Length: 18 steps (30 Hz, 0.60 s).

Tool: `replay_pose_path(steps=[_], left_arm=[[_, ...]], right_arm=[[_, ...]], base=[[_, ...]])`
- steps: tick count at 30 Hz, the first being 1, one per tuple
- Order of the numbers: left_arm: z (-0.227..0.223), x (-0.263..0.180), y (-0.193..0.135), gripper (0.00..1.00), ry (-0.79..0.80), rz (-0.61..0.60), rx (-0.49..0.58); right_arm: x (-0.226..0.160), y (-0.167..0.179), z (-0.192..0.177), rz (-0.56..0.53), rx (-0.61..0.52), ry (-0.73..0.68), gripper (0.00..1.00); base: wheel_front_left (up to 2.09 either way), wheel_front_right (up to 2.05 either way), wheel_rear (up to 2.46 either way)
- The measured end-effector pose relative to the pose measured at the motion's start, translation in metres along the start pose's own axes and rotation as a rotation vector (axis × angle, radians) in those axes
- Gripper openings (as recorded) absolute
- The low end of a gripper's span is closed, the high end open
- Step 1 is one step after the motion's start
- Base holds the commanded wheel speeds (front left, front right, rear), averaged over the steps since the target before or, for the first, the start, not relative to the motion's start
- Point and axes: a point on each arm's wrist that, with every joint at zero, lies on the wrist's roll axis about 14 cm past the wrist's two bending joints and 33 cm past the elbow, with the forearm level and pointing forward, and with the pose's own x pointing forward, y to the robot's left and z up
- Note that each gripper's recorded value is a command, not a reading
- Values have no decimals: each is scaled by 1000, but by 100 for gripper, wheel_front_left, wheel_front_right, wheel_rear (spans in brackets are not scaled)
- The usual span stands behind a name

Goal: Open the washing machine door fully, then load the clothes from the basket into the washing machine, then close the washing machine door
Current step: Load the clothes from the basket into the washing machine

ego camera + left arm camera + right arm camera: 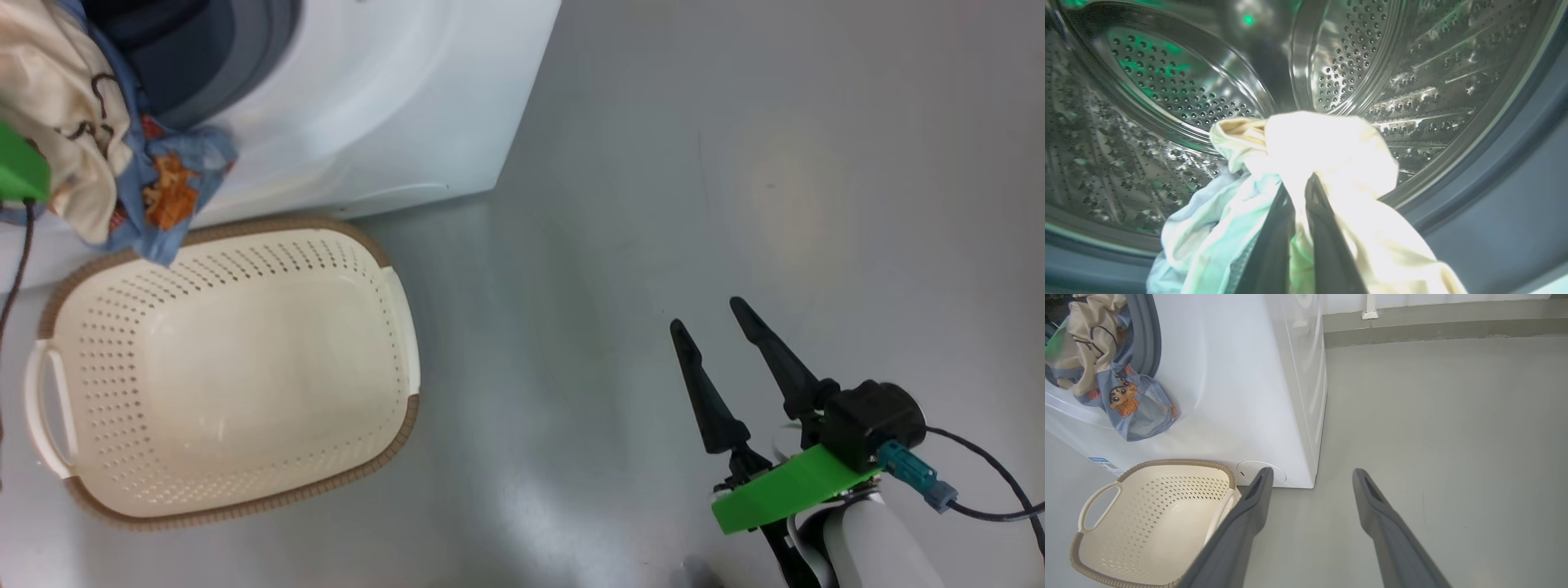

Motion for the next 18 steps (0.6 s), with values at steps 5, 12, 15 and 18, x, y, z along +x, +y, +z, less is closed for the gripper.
replay_pose_path(steps=[5, 12, 15, 18], left_arm=[[-20, 19, 1, 0, 46, -7, 5], [-34, 43, 2, 0, 72, -16, 16], [-37, 53, 2, 0, 76, -23, 26], [-36, 63, 2, 0, 64, -28, 45]], right_arm=[[9, -1, -12, 0, 1, 25, 100], [15, -4, -28, -3, 3, 65, 100], [16, -5, -37, -5, 7, 85, 100], [17, -4, -45, -2, 12, 104, 100]], base=[[0, 0, 0], [0, 0, 0], [0, 0, 0], [0, 0, 0]])
